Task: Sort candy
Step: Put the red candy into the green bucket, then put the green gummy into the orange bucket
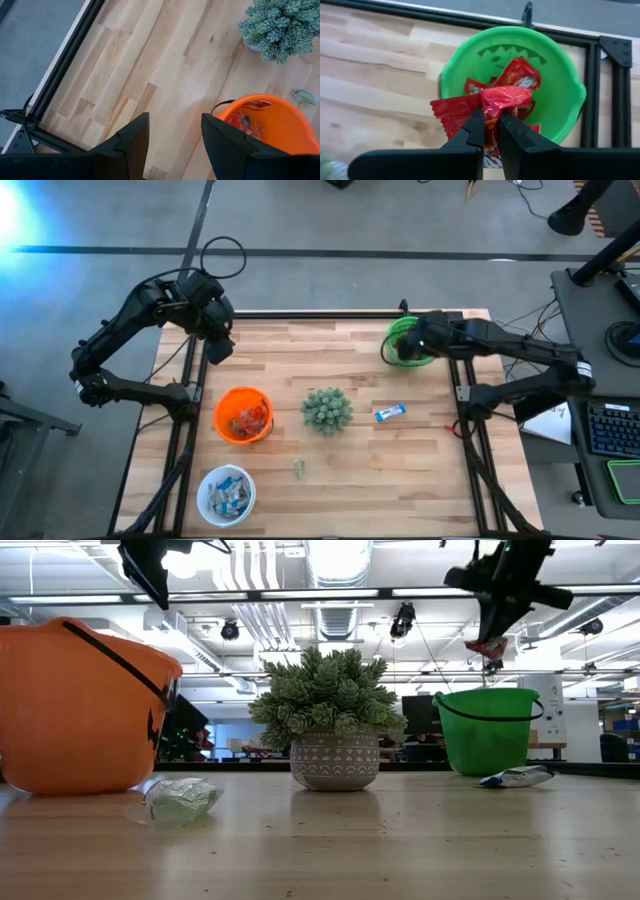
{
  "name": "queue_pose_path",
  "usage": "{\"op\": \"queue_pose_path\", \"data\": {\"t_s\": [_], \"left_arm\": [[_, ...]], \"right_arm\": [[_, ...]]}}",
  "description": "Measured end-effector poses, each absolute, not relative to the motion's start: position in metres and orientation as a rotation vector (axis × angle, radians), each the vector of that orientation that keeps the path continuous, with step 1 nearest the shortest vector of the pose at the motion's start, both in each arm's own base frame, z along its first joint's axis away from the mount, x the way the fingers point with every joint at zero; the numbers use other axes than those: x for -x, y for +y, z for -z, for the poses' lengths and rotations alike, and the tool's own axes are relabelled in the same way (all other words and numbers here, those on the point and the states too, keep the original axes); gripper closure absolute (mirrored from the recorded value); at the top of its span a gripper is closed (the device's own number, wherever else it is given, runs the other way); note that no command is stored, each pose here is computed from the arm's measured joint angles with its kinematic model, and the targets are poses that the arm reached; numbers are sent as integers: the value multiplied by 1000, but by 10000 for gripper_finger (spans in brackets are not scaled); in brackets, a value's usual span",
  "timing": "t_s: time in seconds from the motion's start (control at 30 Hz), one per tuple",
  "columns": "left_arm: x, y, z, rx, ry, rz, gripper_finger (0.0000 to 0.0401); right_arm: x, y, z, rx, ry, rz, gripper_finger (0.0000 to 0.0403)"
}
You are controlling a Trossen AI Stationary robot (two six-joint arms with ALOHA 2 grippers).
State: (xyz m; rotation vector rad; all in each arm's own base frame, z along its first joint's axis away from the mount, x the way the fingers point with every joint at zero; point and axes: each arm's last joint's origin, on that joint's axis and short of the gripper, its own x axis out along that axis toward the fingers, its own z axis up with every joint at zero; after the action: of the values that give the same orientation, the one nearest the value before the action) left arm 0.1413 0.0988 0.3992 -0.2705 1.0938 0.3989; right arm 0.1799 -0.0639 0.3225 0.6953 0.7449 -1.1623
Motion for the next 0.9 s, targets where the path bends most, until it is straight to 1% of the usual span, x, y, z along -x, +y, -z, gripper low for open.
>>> {"op": "queue_pose_path", "data": {"t_s": [0.33,0.47,0.57,0.7,0.9], "left_arm": [[-141,99,-399,246,1100,-383,239],[-142,99,-399,237,1101,-377,239],[-142,99,-399,231,1103,-374,239],[-142,99,-399,231,1103,-373,239],[-142,99,-399,231,1103,-373,228]], "right_arm": [[-192,-100,-301,-633,921,1211,380],[-197,-106,-294,-671,988,1167,371],[-199,-111,-289,-721,1028,1118,352],[-202,-116,-287,-739,1040,1092,312],[-208,-121,-304,-701,974,1123,254]]}}
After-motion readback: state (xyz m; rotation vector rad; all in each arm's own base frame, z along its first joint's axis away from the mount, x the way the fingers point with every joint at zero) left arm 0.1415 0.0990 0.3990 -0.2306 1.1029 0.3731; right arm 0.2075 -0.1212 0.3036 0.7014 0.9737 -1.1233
